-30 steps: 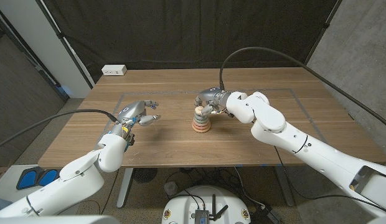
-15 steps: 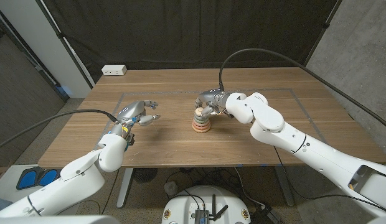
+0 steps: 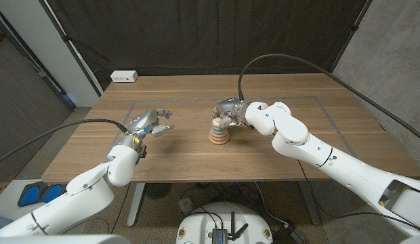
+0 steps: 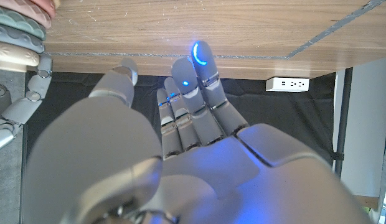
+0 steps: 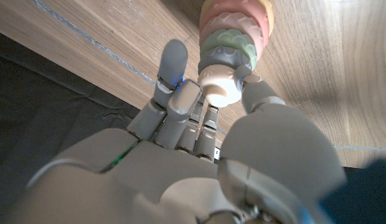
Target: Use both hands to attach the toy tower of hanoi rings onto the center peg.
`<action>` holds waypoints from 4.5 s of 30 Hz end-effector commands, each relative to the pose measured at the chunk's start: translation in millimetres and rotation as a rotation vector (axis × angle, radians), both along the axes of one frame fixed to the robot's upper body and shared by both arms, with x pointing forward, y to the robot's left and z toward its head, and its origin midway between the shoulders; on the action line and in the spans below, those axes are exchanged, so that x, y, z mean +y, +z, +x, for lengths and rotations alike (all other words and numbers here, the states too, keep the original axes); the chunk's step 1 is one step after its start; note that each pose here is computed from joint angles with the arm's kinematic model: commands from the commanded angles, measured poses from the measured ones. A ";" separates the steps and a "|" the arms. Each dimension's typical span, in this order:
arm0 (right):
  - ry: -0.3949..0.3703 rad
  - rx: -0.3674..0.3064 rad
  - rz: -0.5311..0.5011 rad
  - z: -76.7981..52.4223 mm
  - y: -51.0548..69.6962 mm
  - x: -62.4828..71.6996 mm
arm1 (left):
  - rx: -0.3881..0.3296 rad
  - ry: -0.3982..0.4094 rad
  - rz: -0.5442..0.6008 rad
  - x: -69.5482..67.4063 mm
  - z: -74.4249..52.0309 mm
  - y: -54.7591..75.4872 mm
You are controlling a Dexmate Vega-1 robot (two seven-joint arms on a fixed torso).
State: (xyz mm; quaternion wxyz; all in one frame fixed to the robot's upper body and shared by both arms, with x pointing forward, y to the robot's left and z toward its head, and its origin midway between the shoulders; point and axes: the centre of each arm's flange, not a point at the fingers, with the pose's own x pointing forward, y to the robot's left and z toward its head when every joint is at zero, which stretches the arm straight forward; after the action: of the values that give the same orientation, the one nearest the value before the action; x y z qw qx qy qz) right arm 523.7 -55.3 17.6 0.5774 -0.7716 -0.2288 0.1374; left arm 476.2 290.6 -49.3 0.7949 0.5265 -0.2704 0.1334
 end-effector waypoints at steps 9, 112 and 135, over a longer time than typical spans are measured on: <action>0.006 -0.011 -0.026 -1.6 -0.5 -1.6 | 0.000 0.000 0.000 1.4 2.3 0.6; -0.167 -0.374 0.626 -40.8 -16.7 -186.3 | -0.091 0.061 -0.063 -19.0 -22.8 30.2; -0.210 -0.448 0.580 -27.1 -39.6 -209.1 | -0.092 0.037 -0.098 -30.6 3.8 37.4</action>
State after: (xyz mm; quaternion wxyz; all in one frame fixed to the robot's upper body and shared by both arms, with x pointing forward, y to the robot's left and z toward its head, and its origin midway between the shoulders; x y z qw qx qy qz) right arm 489.7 -254.7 -11.8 0.7230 -0.6039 -0.3032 -0.1439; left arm 468.1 263.8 -20.2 0.8037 0.4931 -0.2777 0.1842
